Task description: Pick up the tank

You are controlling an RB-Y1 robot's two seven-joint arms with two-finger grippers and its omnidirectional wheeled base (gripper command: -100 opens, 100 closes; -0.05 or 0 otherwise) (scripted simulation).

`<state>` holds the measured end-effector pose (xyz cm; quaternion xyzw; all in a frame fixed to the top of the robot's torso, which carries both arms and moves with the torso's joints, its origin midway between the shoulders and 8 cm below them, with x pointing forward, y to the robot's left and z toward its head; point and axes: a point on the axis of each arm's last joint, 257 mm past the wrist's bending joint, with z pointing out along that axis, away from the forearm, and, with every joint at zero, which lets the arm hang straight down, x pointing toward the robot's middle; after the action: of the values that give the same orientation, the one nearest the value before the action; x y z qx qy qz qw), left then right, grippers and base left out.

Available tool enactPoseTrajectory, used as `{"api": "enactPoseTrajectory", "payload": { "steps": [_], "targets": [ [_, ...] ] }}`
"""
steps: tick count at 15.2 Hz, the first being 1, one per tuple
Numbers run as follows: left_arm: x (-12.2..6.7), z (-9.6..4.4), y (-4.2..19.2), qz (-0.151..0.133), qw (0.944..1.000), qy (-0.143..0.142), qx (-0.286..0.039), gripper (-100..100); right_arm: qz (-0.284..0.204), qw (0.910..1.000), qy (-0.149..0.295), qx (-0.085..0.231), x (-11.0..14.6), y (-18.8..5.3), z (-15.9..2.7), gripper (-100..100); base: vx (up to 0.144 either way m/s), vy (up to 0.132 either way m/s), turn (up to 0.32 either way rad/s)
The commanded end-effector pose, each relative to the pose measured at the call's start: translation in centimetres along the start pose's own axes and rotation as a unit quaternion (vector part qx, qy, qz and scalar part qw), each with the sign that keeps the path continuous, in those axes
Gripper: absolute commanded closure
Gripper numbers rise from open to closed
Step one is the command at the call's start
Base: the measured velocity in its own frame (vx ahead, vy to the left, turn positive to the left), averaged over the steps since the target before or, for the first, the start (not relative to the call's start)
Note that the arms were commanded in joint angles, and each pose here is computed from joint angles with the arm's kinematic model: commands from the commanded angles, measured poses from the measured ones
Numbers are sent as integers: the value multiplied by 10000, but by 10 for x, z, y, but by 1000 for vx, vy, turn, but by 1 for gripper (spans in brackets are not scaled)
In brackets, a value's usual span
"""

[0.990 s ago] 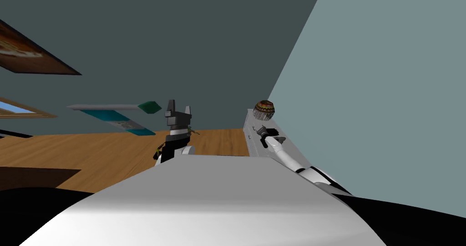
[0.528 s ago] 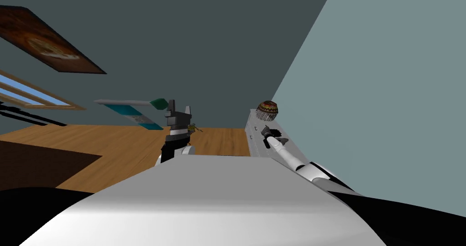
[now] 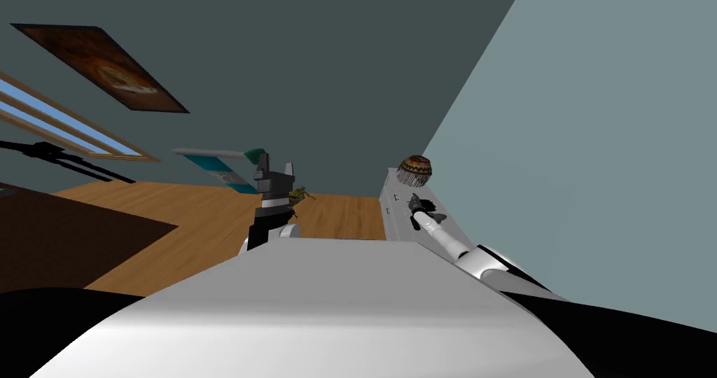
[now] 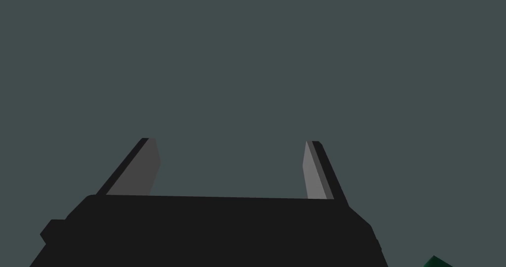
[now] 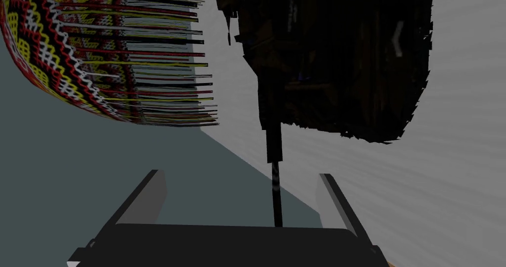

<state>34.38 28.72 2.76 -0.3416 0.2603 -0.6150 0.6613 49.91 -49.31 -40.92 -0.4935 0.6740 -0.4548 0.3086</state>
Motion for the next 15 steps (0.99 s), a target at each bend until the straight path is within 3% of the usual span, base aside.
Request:
{"api": "enactPoseTrajectory", "payload": {
  "steps": [1,4,8,11,12,15],
  "targets": [
    [0,0,0,0,10000,0,0,0,-385,9991,147,-56,17,10,-3,-100,-42,-15,120],
    [0,0,0,0,10000,0,0,0,-361,9993,128,-50,15,8,-2,-100,-24,-17,25],
    [0,0,0,0,10000,1,0,0,-214,9982,547,-79,57,17,-8,-100,-8,-34,312],
    [0,0,0,1,10000,0,-1,0,-243,9983,521,-78,55,17,-8,-100,-2,-29,46],
    [0,0,0,1,10000,0,-1,0,-230,9983,529,-76,56,17,-8,100,0,-6,0],
    [0,0,0,1,10000,0,-1,0,-227,9983,527,-96,56,19,-9,100,0,0,0]
  ]
}}
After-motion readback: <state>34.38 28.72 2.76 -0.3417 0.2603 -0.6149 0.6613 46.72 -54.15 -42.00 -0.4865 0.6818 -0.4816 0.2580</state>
